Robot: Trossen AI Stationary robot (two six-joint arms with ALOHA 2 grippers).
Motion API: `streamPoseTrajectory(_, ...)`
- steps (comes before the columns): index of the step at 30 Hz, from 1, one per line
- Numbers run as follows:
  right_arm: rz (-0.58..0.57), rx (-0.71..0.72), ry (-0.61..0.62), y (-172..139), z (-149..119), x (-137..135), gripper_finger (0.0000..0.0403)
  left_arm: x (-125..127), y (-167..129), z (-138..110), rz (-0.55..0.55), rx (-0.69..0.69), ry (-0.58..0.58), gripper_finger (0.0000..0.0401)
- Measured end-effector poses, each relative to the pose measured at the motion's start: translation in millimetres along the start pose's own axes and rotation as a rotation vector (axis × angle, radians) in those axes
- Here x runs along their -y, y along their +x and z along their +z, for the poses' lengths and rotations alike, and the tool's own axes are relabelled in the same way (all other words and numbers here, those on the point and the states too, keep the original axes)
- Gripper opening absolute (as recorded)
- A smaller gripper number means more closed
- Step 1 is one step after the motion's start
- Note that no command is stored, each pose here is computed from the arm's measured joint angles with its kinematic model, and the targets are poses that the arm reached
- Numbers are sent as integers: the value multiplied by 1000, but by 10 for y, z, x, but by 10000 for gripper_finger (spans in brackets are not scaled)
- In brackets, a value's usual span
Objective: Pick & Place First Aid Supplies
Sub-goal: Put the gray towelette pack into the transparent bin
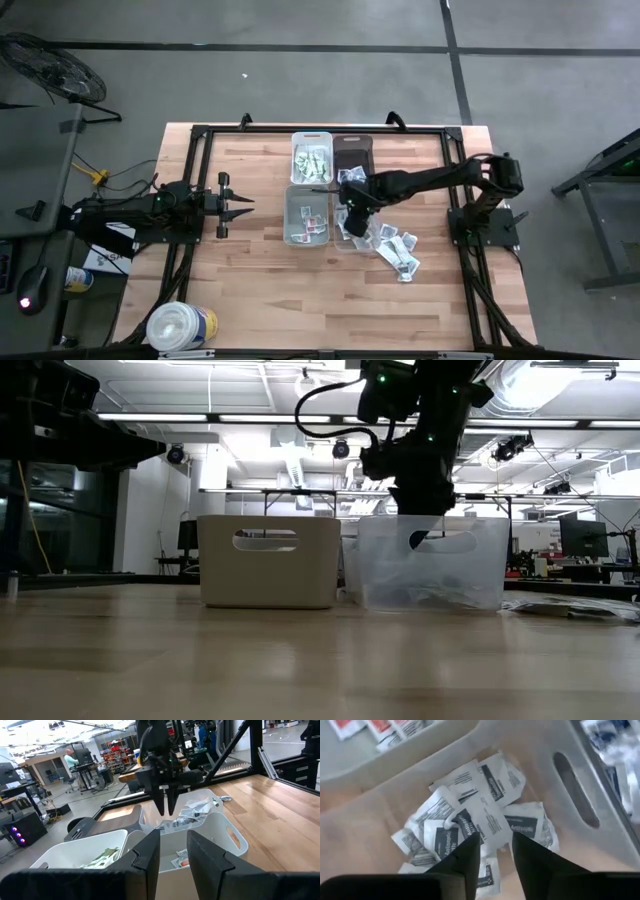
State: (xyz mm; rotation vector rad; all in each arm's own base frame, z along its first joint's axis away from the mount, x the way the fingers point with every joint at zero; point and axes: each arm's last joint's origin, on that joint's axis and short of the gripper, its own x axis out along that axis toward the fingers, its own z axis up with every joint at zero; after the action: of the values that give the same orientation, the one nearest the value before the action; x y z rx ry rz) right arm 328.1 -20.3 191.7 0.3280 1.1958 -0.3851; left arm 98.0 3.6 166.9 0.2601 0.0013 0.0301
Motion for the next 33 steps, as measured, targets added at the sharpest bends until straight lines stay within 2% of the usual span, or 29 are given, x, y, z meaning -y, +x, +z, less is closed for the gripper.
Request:
streamPoseTrajectory(6,6,2,218,-171,-34,32,118,0,0,0,0,0,0,96)
streamPoseTrajectory(11,-22,-50,348,-390,-148,103,119,0,0,0,0,0,0,96)
streamPoseTrajectory(15,-66,-100,399,-528,-282,129,119,0,0,0,0,0,0,96)
streamPoseTrajectory(19,-61,-138,412,-556,-504,153,119,0,0,0,0,0,0,96)
streamPoseTrajectory(24,-19,-162,343,-527,-764,164,119,0,0,0,0,0,0,96)
streamPoseTrajectory(30,26,-154,29,-400,-929,174,119,0,0,0,0,0,0,96)
streamPoseTrajectory(33,67,-140,-80,-283,-988,183,119,0,0,0,0,0,0,96)
